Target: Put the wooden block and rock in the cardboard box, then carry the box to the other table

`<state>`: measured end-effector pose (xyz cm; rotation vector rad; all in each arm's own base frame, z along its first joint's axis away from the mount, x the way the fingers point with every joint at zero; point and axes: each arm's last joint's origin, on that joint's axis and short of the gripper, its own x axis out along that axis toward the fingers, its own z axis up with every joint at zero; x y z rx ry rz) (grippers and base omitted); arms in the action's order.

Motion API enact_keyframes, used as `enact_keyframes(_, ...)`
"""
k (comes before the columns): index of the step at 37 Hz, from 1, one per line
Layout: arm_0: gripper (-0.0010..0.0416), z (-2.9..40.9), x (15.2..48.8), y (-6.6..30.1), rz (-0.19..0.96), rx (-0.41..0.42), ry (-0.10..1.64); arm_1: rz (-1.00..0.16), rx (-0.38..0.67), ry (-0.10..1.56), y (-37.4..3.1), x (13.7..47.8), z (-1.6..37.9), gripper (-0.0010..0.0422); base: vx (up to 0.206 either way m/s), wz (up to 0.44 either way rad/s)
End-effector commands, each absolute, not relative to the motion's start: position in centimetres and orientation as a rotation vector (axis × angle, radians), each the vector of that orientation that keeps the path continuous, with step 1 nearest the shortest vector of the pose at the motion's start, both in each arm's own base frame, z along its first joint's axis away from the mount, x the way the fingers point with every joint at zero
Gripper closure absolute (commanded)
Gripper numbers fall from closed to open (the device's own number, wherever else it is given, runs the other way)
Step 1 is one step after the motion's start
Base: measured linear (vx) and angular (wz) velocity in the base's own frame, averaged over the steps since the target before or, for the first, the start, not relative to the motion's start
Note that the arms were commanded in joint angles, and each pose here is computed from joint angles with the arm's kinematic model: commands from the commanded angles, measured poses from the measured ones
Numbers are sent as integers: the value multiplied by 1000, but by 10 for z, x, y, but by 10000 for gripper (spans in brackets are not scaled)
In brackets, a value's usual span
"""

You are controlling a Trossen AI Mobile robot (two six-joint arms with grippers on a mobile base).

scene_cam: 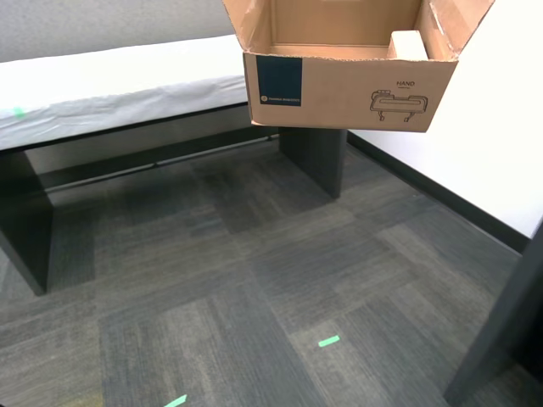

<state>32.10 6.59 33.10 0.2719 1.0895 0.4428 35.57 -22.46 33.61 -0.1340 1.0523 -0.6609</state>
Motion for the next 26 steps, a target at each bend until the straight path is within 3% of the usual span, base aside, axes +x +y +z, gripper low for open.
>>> enact_keyframes(1,407,333,321,69,488,287,1081,-695,-144,1048,-226,355,337,413,112,281)
enact_keyframes(26,407,333,321,69,480,301,1085,-698,-125,1067,-226,353,336,413,110,270)
